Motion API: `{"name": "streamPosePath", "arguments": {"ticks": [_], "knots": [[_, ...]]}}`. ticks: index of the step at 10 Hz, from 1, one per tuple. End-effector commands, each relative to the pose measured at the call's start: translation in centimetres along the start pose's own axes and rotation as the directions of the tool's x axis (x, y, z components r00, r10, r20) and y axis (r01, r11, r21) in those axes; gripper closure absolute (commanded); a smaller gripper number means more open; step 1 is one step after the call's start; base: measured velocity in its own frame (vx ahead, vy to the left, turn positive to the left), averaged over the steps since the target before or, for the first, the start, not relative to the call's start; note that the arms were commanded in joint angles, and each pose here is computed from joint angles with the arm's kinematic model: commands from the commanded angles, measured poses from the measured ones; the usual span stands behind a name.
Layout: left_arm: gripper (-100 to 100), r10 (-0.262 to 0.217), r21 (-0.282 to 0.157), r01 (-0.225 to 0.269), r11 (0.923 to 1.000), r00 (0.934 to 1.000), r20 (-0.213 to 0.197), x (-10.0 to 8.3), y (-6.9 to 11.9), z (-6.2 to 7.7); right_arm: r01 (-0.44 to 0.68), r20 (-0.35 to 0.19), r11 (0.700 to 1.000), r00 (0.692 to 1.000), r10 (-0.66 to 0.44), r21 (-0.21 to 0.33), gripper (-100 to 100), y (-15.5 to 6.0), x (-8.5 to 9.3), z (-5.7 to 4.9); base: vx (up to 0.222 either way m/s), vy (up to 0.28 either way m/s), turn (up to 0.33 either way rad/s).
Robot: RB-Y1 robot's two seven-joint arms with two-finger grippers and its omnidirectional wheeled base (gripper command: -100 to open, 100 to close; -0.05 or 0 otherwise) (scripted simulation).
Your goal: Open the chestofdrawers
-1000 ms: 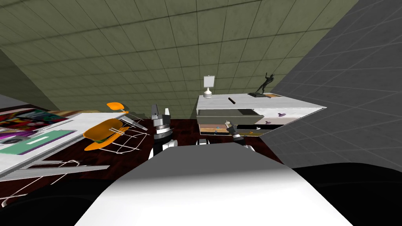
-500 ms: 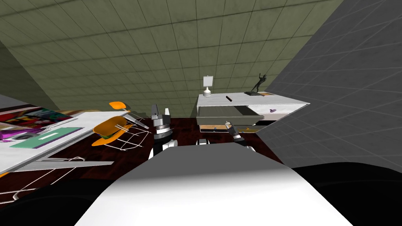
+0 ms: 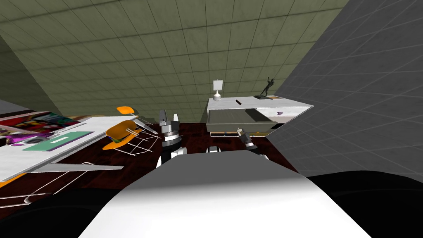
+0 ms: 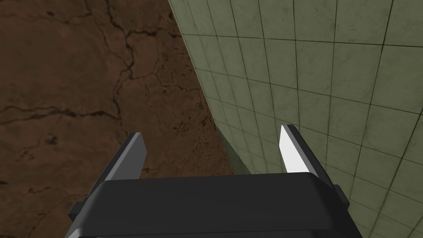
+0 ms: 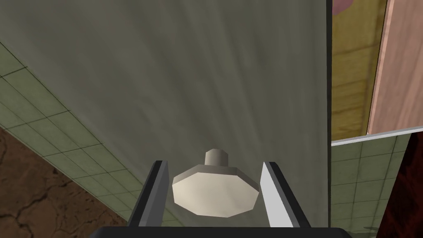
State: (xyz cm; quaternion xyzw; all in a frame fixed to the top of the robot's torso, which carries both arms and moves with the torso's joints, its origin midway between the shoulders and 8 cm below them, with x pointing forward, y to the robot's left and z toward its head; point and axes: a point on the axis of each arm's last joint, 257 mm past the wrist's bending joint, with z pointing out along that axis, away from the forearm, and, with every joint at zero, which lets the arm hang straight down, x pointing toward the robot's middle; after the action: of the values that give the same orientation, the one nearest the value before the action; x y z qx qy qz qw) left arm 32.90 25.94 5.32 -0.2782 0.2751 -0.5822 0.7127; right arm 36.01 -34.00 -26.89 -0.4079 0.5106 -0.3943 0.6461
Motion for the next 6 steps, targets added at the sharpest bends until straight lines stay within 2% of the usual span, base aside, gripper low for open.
{"name": "streamPosePath", "arguments": {"ticks": [1, 6], "knots": [[0, 0.0, 0.0, 0.0, 1.0, 1.0, 0.0, 0.0, 0.0, 0.0, 0.002, -0.007, 1.0, 1.0, -0.002, -0.001, -100, -1.9, 1.2, 0.6, -0.031, 0.049, 0.033], [0, 0.0, 0.0, 0.0, 1.0, 1.0, 0.0, 0.0, 0.0, 0.0, 0.005, -0.016, 1.0, 1.0, -0.005, 0.003, -100, -5.4, 2.7, 1.8, -0.01, 0.046, 0.022]]}}
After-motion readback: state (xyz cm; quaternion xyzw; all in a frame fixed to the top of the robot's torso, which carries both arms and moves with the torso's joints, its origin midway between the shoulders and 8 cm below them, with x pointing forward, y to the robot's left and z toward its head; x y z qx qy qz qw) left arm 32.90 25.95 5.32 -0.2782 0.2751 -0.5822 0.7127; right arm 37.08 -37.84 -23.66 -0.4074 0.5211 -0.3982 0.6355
